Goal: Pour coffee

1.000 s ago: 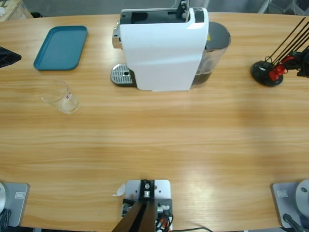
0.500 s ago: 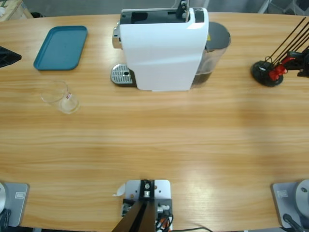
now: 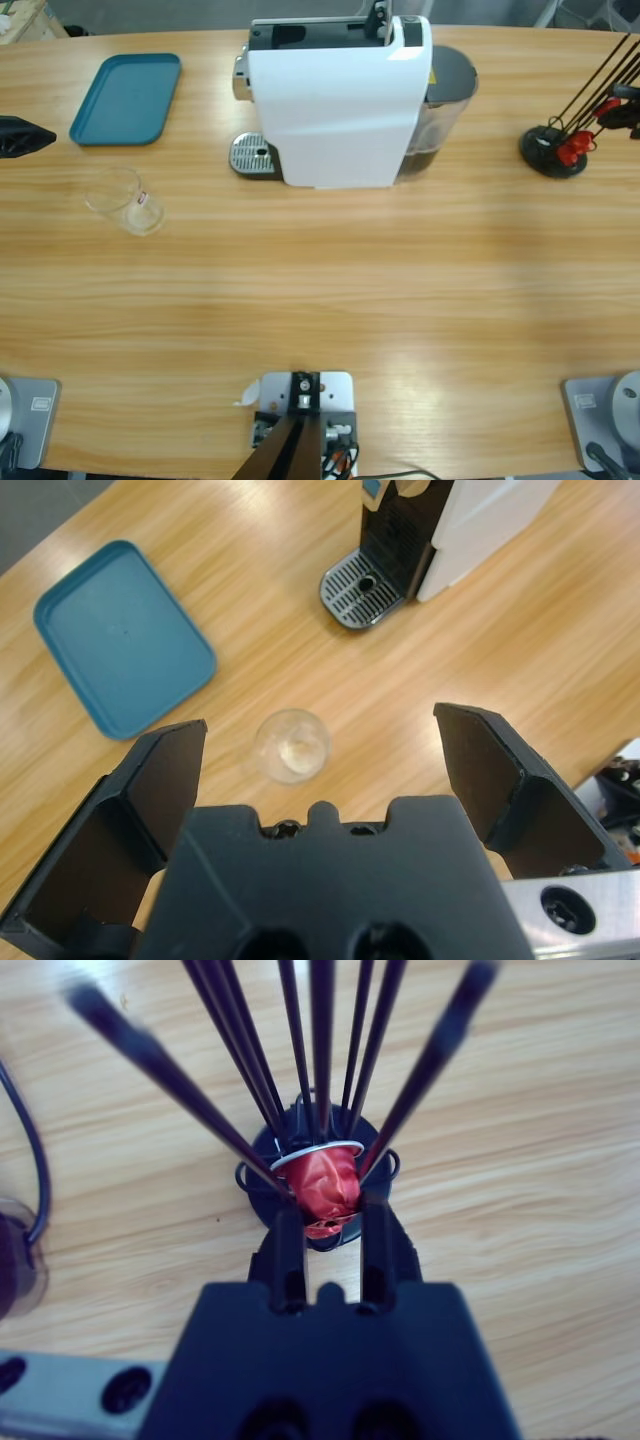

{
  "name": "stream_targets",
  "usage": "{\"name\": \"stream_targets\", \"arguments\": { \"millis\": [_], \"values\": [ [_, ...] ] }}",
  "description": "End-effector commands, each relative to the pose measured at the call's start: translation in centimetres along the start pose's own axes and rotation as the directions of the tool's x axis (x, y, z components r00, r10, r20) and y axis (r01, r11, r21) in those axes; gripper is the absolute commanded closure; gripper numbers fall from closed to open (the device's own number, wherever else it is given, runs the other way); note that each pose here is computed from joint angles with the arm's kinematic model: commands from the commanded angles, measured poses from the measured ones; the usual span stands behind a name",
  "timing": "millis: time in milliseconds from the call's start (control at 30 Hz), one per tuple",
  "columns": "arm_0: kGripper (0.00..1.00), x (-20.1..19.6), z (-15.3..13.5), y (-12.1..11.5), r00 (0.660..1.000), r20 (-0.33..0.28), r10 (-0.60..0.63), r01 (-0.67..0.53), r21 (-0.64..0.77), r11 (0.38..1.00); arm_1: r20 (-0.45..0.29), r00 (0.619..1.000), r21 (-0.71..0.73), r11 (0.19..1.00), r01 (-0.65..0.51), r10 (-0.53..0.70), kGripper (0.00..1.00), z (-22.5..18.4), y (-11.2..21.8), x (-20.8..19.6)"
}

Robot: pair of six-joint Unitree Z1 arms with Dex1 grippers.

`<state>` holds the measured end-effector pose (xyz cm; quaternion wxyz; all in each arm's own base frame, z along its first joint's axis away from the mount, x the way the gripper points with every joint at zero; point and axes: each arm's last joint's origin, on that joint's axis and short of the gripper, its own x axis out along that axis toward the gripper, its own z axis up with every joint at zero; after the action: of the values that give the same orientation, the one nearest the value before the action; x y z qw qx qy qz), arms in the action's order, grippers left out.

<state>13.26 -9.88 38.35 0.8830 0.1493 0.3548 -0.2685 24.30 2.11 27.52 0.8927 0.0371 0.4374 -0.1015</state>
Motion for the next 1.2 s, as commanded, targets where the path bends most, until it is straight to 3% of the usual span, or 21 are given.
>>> {"name": "stream_targets", "arguments": {
  "millis": [33,600,700,767,833,933,1033,1200],
  "values": [
    [0.018,0.0,-1.2,-0.3,1.000,-0.004,-0.030,0.030,-0.002,1.000,0.063,0.998,0.047,0.999,-0.001,-0.002,0.984,3.0,-0.3,-2.9],
    [0.018,0.5,-1.2,-0.6,0.999,0.010,-0.049,0.049,-0.002,0.999,0.154,0.988,0.051,0.999,0.017,-0.024,0.983,5.0,-1.2,-10.4],
    [0.018,0.5,-1.3,-0.7,0.998,0.011,-0.054,0.054,-0.006,0.999,0.182,0.982,0.004,0.999,-0.048,0.047,0.980,4.7,-0.8,-12.2],
    [0.018,0.5,-1.3,-0.8,0.998,0.012,-0.056,0.056,-0.004,0.998,0.187,0.966,-0.119,0.981,-0.156,0.177,0.961,4.0,0.4,-13.4],
    [0.018,0.4,-1.3,-0.8,0.998,0.012,-0.058,0.058,-0.004,0.998,0.181,0.922,-0.310,0.909,-0.278,0.343,0.959,3.3,2.2,-14.8],
    [0.018,0.4,-1.5,-0.9,0.998,0.009,-0.067,0.067,0.002,0.998,0.083,0.814,-0.566,0.699,-0.437,0.575,0.961,1.6,4.1,-16.5],
    [0.013,0.0,-1.9,-1.2,0.995,0.019,-0.098,0.098,0.012,0.995,0.004,0.757,-0.708,0.537,-0.459,0.653,0.965,1.1,5.7,-16.7],
    [0.013,-1.2,-2.6,-1.0,0.993,0.052,-0.103,0.102,0.013,0.995,-0.106,0.690,-0.826,0.323,-0.462,0.716,0.971,2.4,9.9,-17.2]
  ]
}}
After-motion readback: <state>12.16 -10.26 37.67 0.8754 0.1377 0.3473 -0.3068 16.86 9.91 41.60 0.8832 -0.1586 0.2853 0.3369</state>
